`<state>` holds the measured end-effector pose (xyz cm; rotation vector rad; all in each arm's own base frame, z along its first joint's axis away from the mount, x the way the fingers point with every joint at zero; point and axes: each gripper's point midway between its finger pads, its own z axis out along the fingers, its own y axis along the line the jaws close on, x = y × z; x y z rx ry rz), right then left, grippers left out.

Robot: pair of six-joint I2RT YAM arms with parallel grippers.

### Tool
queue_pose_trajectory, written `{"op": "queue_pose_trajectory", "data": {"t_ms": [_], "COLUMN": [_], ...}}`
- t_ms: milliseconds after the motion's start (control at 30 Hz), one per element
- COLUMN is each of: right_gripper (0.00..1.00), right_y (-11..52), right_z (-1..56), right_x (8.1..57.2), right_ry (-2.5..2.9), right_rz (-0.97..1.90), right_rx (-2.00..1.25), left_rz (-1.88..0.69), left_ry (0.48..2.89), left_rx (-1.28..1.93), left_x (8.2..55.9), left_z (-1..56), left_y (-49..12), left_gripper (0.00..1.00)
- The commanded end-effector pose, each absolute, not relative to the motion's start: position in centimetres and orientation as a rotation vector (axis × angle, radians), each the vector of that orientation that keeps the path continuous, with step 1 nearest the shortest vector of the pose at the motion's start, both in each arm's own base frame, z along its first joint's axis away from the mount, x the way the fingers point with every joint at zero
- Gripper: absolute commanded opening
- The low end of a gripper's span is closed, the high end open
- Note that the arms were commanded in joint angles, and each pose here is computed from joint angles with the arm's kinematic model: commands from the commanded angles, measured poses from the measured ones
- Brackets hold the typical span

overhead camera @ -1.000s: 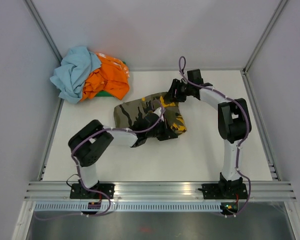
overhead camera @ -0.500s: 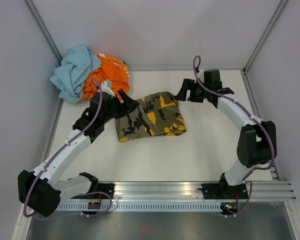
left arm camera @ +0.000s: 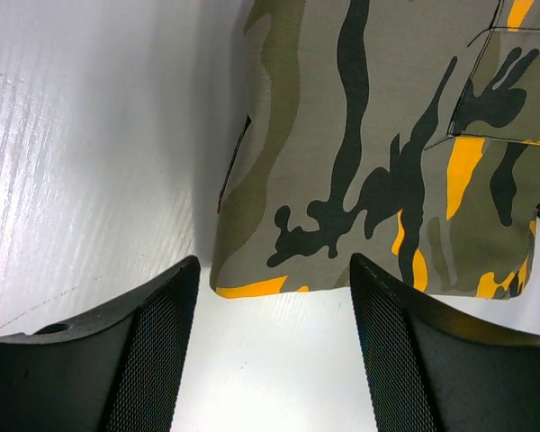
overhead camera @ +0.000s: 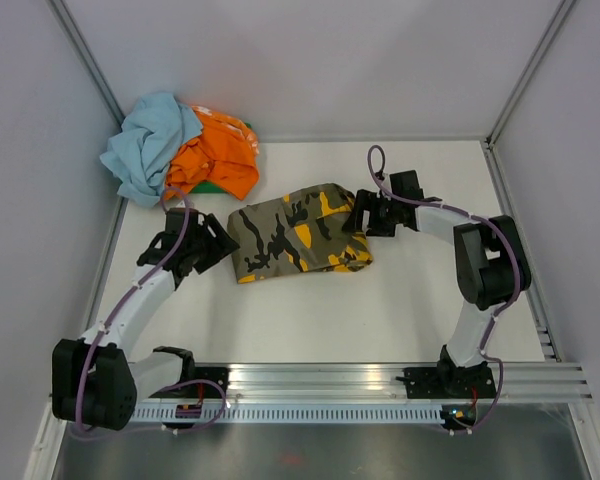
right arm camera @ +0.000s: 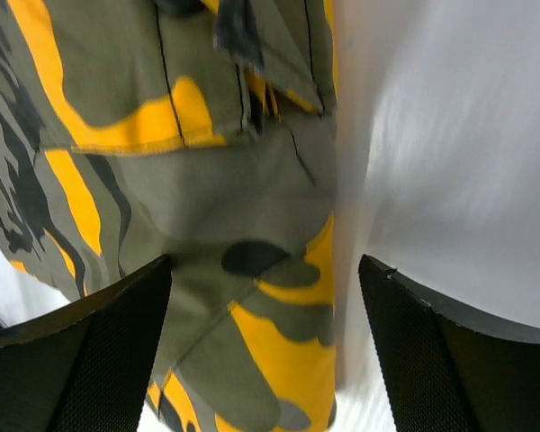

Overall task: Fold and stack the trousers
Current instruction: Neatly place the folded trousers to the corner

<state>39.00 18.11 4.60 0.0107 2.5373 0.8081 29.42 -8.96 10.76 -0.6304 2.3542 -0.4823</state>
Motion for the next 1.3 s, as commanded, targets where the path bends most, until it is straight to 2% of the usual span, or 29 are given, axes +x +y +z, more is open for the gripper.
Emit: {"op": "queue_pose_trajectory", "data": {"t_ms": [0,67,167,200,267,300,333,367,400,633,667,833,867,900,967,1000,1033,1100,1133,1267], "right_gripper": [0.91,0.88,0.77,0.68,0.56,0.37,0.29,0.06,0.00,0.00,0.00,0.00,0.00,0.00,0.02,0.02,0.02,0.03,0.03,0.13], "right_y": [19.7,19.9,20.0,20.1,20.1,20.0,19.4,18.5,17.8,6.5,2.3,-8.8,-10.1,-10.9,-11.8,-13.7,-14.6,-17.4,-18.9,-21.0], "right_z": [5.1,4.3,3.6,3.3,2.4,2.1,2.0,1.3,1.4,3.5,2.9,4.8,4.6,7.0,4.5,7.7,4.4,6.5,5.3,5.0], "right_x": [42.0,42.3,42.4,42.4,42.2,42.3,43.0,43.1,43.8,49.8,50.1,54.7,55.2,57.2,57.5,60.0,59.3,61.2,61.1,62.2], "right_ry": [2.458,2.474,2.484,2.489,2.517,2.530,2.531,2.560,2.552,2.486,2.495,2.317,2.321,2.269,2.365,2.310,2.412,2.369,2.387,2.310], "right_rz": [0.850,0.843,0.819,0.824,0.823,0.811,0.760,0.723,0.693,0.508,0.435,0.353,0.329,0.324,0.276,0.151,0.106,-0.060,-0.131,-0.204], "right_rx": [-0.002,0.026,0.032,0.028,0.038,0.056,0.077,0.108,0.125,0.270,0.359,0.538,0.491,0.414,0.309,0.159,0.158,0.105,0.122,0.104], "left_rz": [-0.499,-0.493,-0.470,-0.464,-0.458,-0.453,-0.450,-0.444,-0.442,-0.402,-0.397,-0.363,-0.361,-0.354,-0.330,-0.326,-0.317,-0.267,-0.259,-0.221], "left_ry": [2.300,2.289,2.272,2.264,2.258,2.256,2.254,2.259,2.258,2.249,2.245,2.235,2.230,2.234,2.247,2.252,2.276,2.276,2.288,2.353], "left_rx": [-0.525,-0.520,-0.517,-0.511,-0.510,-0.509,-0.510,-0.510,-0.512,-0.465,-0.460,-0.428,-0.419,-0.411,-0.391,-0.388,-0.383,-0.405,-0.413,-0.431], "left_x": [30.1,30.1,30.0,30.0,30.0,30.1,30.1,30.1,30.1,30.4,30.5,31.3,31.6,31.8,32.3,32.4,32.6,33.3,33.3,34.7], "left_z": [12.7,13.2,13.8,14.0,14.1,14.2,14.2,14.2,14.3,15.2,15.4,15.8,16.1,16.0,15.8,15.8,15.2,15.2,15.0,13.9], "left_y": [-8.9,-8.7,-8.3,-8.1,-7.9,-7.8,-7.8,-7.7,-7.6,-7.0,-6.9,-6.5,-6.6,-6.5,-6.4,-6.3,-6.3,-5.6,-5.5,-5.4], "left_gripper": [0.73,0.73,0.73,0.73,0.73,0.73,0.73,0.73,0.73,0.74,0.74,0.75,0.75,0.75,0.75,0.75,0.75,0.75,0.75,0.75]}}
